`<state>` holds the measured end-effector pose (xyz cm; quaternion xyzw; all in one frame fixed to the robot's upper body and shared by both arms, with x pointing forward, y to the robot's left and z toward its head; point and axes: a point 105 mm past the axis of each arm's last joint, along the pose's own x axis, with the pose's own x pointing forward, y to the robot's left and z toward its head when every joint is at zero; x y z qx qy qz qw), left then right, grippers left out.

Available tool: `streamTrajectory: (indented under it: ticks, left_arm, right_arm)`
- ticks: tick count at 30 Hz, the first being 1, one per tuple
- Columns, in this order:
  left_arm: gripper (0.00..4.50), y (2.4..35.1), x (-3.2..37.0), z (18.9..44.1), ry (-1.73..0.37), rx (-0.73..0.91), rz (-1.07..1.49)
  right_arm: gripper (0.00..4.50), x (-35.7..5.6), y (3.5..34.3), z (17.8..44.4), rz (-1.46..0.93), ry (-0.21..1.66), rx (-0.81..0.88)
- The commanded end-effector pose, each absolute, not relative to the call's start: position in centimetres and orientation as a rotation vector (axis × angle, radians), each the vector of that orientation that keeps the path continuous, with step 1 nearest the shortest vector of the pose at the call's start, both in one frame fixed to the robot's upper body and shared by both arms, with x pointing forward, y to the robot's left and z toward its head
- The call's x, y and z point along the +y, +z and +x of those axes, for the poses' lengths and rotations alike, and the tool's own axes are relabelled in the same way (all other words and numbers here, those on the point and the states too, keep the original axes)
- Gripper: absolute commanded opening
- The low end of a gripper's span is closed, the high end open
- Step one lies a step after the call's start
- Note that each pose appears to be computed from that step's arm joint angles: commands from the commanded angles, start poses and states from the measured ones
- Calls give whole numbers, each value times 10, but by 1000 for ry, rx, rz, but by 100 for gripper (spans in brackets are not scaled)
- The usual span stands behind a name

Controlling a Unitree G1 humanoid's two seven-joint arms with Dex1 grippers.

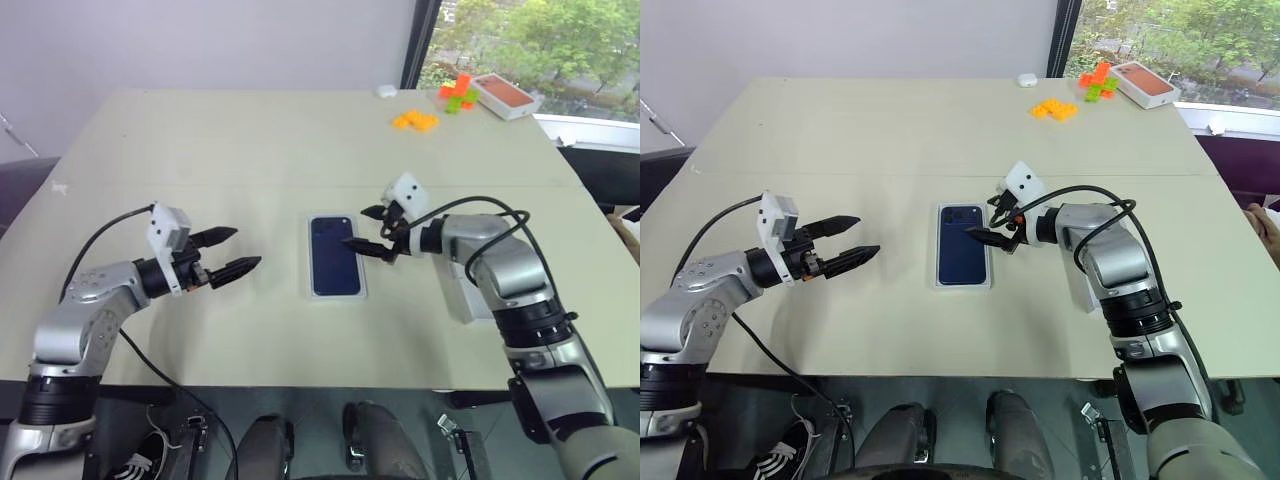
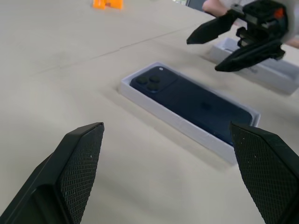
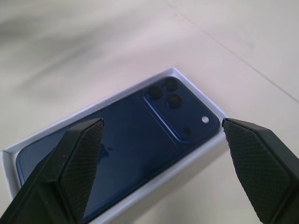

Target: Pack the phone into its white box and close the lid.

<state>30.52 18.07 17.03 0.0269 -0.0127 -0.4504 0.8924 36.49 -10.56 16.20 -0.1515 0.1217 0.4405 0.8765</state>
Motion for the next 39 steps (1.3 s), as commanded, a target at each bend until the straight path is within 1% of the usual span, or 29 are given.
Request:
streamTrajectory:
  ticks: [1,4,7,10,12,14,17,18,20,22,24,25,28,32,34,36,39]
  left_arm:
    - [446,178,184,304,-934,-96,105]
    - [446,177,180,302,-944,-111,101]
    - [446,176,181,303,-938,-111,107]
    - [446,155,185,321,-851,13,174]
    - [446,155,179,328,-829,17,123]
    - [446,156,168,328,-852,19,53]
    - [364,149,158,333,-838,58,1]
    - [317,145,156,336,-818,78,0]
    - [211,138,152,340,-796,104,-1]
    - [123,135,149,342,-789,112,2]
    - [12,129,144,347,-770,132,15]
    - [5,125,141,351,-757,146,24]
    - [5,118,129,362,-745,182,93]
    - [5,114,120,375,-721,216,87]
    - [5,109,119,382,-689,228,125]
    - [5,102,110,382,-711,251,125]
    - [5,94,96,372,-786,288,101]
  right_arm:
    - [428,-119,172,366,-345,846,253]
    - [428,-127,168,364,-359,813,281]
    - [428,-128,169,361,-343,821,270]
    - [428,-125,165,367,-349,808,232]
    - [428,-124,161,371,-384,799,217]
    - [428,-123,157,372,-424,801,203]
    - [343,-124,160,375,-412,799,188]
    - [297,-124,160,375,-418,801,190]
    - [189,-125,158,376,-425,802,193]
    - [101,-126,158,377,-438,795,189]
    - [0,-128,152,377,-492,794,196]
    - [0,-130,147,377,-529,796,202]
    - [0,-129,130,372,-631,820,225]
    - [0,-122,125,374,-639,823,220]
    - [0,-118,120,374,-675,833,217]
    - [0,-113,116,373,-689,847,211]
    - [0,-110,115,370,-695,868,208]
